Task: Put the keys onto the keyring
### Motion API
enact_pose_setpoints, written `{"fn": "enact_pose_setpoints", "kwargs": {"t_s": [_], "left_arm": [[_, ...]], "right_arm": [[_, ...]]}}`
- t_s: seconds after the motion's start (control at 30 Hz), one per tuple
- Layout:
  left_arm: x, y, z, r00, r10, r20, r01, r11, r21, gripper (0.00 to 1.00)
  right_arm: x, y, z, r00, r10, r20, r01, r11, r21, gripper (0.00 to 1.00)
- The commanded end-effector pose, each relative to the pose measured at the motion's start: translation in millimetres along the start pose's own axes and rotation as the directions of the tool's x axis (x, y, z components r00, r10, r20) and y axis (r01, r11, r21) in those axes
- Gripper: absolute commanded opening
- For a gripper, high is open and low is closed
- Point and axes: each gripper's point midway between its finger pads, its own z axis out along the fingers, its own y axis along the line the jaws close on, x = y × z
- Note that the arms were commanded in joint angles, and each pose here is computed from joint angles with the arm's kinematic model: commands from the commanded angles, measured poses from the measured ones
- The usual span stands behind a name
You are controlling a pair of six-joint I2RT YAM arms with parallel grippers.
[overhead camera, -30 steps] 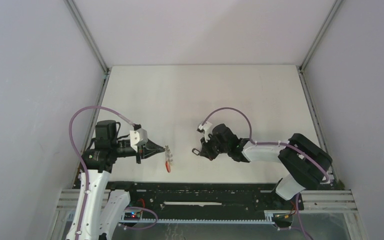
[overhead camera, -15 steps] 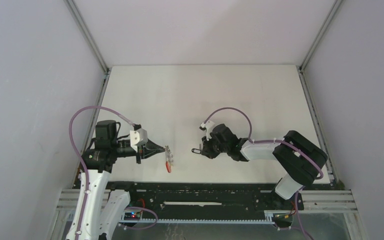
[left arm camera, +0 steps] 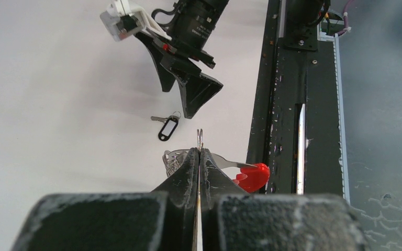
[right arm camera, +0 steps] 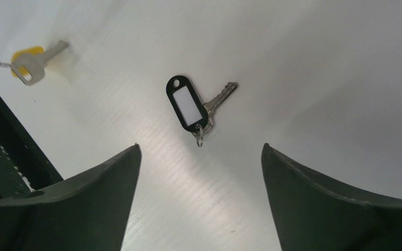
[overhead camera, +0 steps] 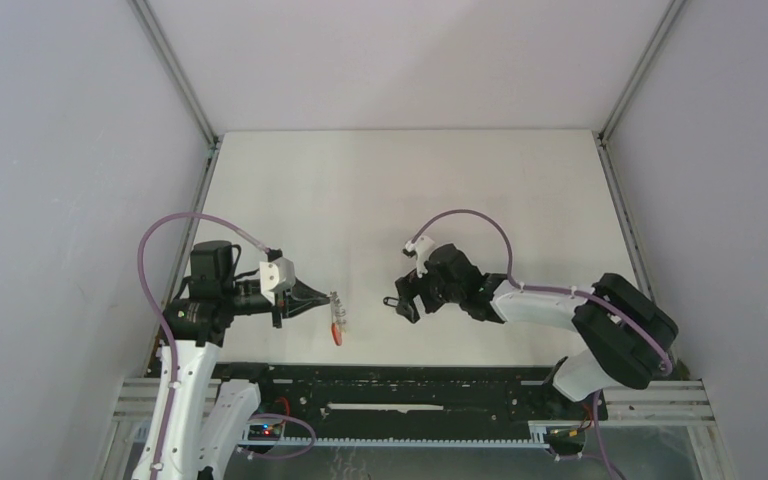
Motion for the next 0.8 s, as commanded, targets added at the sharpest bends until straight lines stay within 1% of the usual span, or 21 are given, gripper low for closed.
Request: {"fn": "enact_pose_setpoints", "kwargs": {"t_s": [0.0, 0.03, 0.07, 0.1, 0.13, 0.17, 0.2, 0.27, 0.3, 0.33, 0.37, 0.4, 0.47, 0.53, 0.57, 0.6, 0.63, 0.67, 0.7, 0.73, 0.77], "left_arm": [[-31.3, -3.8, -4.9, 0.994, 0.095, 0.046, -0.096, 0.995, 0.008, 0.00], [-31.4, -3.7, -4.9, 0.994, 0.095, 0.046, -0.096, 0.995, 0.008, 0.00], [-32.1, -4.0, -5.1, 0.994, 0.097, 0.048, -0.097, 0.995, 0.008, 0.00], [-32.2, -4.5, -5.2, 0.994, 0.094, 0.048, -0.095, 0.995, 0.009, 0.00], [-32.4, -4.6, -5.2, 0.994, 0.094, 0.049, -0.094, 0.996, 0.009, 0.00], [-32.6, -5.2, -5.1, 0.994, 0.092, 0.051, -0.093, 0.996, 0.011, 0.00], [-32.6, -5.5, -5.0, 0.995, 0.091, 0.052, -0.092, 0.996, 0.013, 0.00], [-32.8, -6.4, -5.0, 0.994, 0.093, 0.054, -0.094, 0.995, 0.014, 0.00], [-32.2, -6.9, -4.9, 0.994, 0.091, 0.054, -0.092, 0.996, 0.015, 0.00], [-32.2, -7.1, -5.0, 0.995, 0.088, 0.053, -0.089, 0.996, 0.014, 0.00], [-32.2, -7.5, -4.9, 0.995, 0.085, 0.054, -0.086, 0.996, 0.017, 0.00], [-32.3, -7.3, -5.0, 0.995, 0.088, 0.055, -0.089, 0.996, 0.016, 0.00], [-32.9, -7.0, -5.2, 0.995, 0.090, 0.053, -0.090, 0.996, 0.014, 0.00], [-34.5, -7.0, -5.6, 0.994, 0.092, 0.053, -0.093, 0.996, 0.014, 0.00], [-35.6, -7.1, -5.8, 0.994, 0.094, 0.055, -0.095, 0.995, 0.014, 0.00], [-36.3, -7.2, -5.9, 0.994, 0.098, 0.056, -0.099, 0.995, 0.014, 0.00], [-36.7, -7.4, -5.9, 0.993, 0.101, 0.058, -0.102, 0.995, 0.016, 0.00], [-37.2, -7.7, -6.0, 0.993, 0.104, 0.058, -0.106, 0.994, 0.016, 0.00], [-36.9, -7.9, -6.1, 0.992, 0.108, 0.057, -0.109, 0.994, 0.014, 0.00], [-36.0, -8.1, -6.3, 0.993, 0.108, 0.054, -0.108, 0.994, 0.012, 0.00], [-35.1, -9.2, -6.4, 0.993, 0.108, 0.051, -0.109, 0.994, 0.015, 0.00]], "right_arm": [[-57.7, 7.5, -29.0, 0.994, -0.063, 0.095, 0.054, 0.994, 0.091, 0.99], [-67.8, 7.8, -40.8, 0.991, -0.083, 0.109, 0.067, 0.988, 0.138, 1.00], [-81.4, 10.9, -53.1, 0.983, -0.104, 0.153, 0.077, 0.982, 0.171, 1.00], [-93.5, 16.0, -65.6, 0.974, -0.094, 0.207, 0.060, 0.984, 0.165, 1.00], [-96.0, 19.8, -69.1, 0.971, -0.047, 0.233, 0.016, 0.991, 0.130, 1.00], [-90.2, 20.4, -67.0, 0.974, 0.002, 0.227, -0.023, 0.995, 0.093, 1.00], [-78.9, 22.1, -61.7, 0.982, 0.034, 0.184, -0.044, 0.998, 0.050, 1.00], [-54.0, 27.5, -46.2, 0.995, 0.082, 0.053, -0.079, 0.995, -0.059, 1.00], [-45.2, 28.1, -40.7, 0.994, 0.111, 0.001, -0.110, 0.990, -0.090, 1.00], [-39.1, 23.6, -35.9, 0.992, 0.128, -0.019, -0.129, 0.989, -0.071, 1.00], [-37.2, 15.2, -33.2, 0.992, 0.126, 0.000, -0.126, 0.992, -0.008, 1.00], [-38.7, 6.3, -34.1, 0.993, 0.112, 0.040, -0.115, 0.991, 0.070, 1.00], [-52.0, -18.5, -46.0, 0.988, 0.076, 0.131, -0.107, 0.961, 0.255, 1.00], [-68.5, -28.2, -62.1, 0.971, 0.084, 0.222, -0.158, 0.927, 0.340, 1.00], [-70.0, -30.4, -63.1, 0.954, 0.141, 0.265, -0.228, 0.915, 0.333, 1.00], [-65.9, -25.8, -54.3, 0.941, 0.206, 0.270, -0.276, 0.927, 0.255, 1.00], [-58.2, -13.1, -43.8, 0.944, 0.244, 0.221, -0.283, 0.945, 0.163, 1.00], [-51.9, -2.6, -37.3, 0.950, 0.260, 0.175, -0.282, 0.953, 0.112, 1.00], [-50.3, 4.1, -36.8, 0.957, 0.251, 0.148, -0.268, 0.958, 0.105, 1.00], [-54.5, 9.1, -39.8, 0.964, 0.213, 0.157, -0.233, 0.965, 0.120, 1.00], [-64.7, 12.1, -47.8, 0.967, 0.146, 0.208, -0.182, 0.970, 0.163, 1.00]]}}
